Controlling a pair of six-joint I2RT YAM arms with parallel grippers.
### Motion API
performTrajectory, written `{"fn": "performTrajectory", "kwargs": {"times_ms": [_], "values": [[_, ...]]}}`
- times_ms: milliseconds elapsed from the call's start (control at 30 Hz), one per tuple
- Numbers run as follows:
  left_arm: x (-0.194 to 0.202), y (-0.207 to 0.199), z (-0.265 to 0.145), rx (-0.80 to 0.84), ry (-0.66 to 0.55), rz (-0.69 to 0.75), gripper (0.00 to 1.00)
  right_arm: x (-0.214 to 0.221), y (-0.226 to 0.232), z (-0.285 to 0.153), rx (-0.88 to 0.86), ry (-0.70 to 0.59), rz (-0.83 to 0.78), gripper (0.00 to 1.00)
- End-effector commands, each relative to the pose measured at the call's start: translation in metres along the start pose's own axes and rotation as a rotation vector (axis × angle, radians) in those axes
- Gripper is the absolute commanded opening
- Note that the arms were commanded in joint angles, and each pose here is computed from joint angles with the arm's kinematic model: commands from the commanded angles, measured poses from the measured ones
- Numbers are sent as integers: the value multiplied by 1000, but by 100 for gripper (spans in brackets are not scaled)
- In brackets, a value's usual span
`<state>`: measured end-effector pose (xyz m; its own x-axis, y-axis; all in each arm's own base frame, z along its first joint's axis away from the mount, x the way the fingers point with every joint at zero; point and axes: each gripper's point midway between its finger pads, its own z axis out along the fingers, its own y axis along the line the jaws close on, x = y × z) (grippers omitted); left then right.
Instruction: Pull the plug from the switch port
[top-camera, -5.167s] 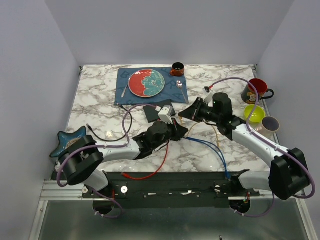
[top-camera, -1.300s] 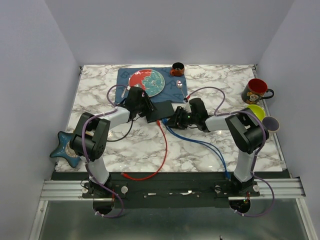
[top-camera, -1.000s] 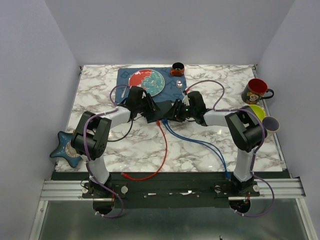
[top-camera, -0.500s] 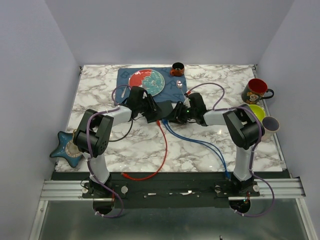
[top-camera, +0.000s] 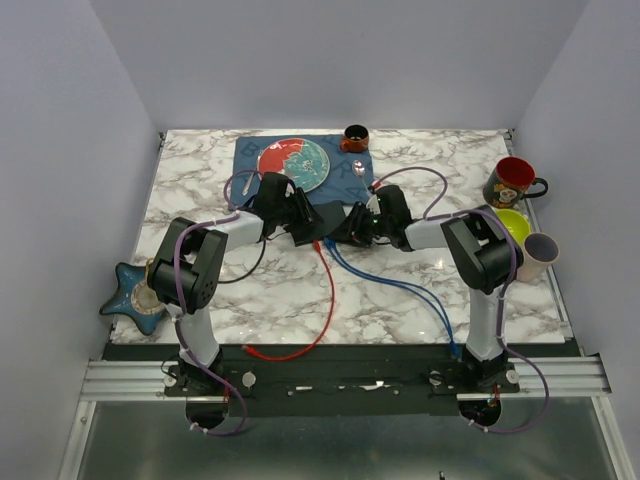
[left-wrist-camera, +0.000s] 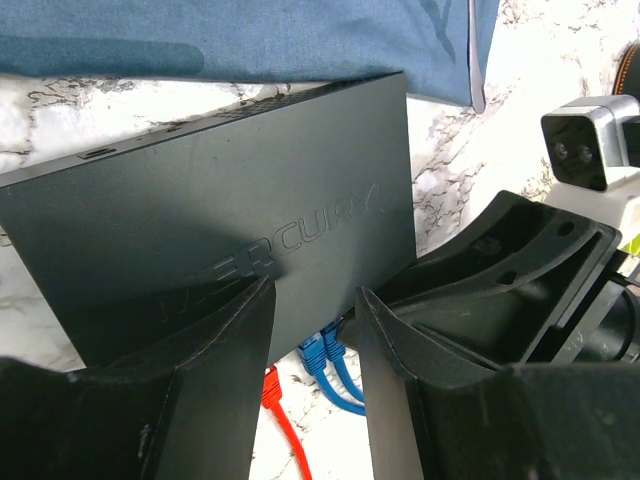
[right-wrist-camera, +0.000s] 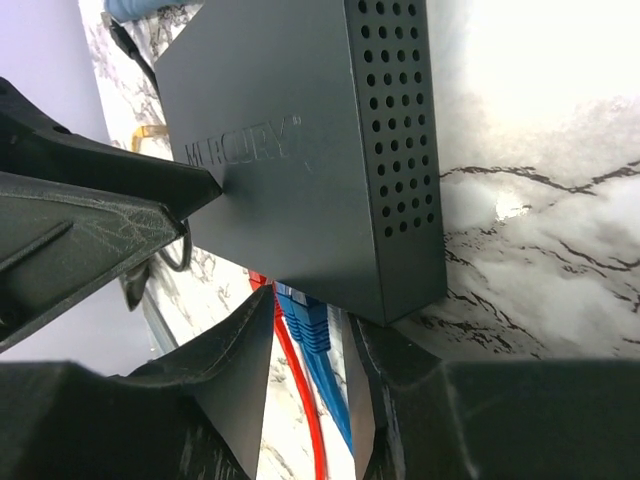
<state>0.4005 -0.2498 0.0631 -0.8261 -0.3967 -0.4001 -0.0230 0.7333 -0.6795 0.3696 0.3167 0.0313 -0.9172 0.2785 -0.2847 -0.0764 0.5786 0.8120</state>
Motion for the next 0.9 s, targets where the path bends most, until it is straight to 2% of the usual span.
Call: {"fn": "performTrajectory", "kwargs": {"times_ms": [0, 367, 567, 867], "values": [[11, 14, 6, -27, 49, -5, 52, 5, -8, 7, -20, 17, 54, 40], [12, 14, 6, -24, 50, -5, 52, 9, -9, 9, -74, 14, 120, 34], [13, 14, 6, -25, 51, -7, 52, 8, -12, 6, -74, 6, 120, 27], [12, 10, 2, -9, 43, -24, 52, 10, -13, 4, -83, 6, 113, 7]]}}
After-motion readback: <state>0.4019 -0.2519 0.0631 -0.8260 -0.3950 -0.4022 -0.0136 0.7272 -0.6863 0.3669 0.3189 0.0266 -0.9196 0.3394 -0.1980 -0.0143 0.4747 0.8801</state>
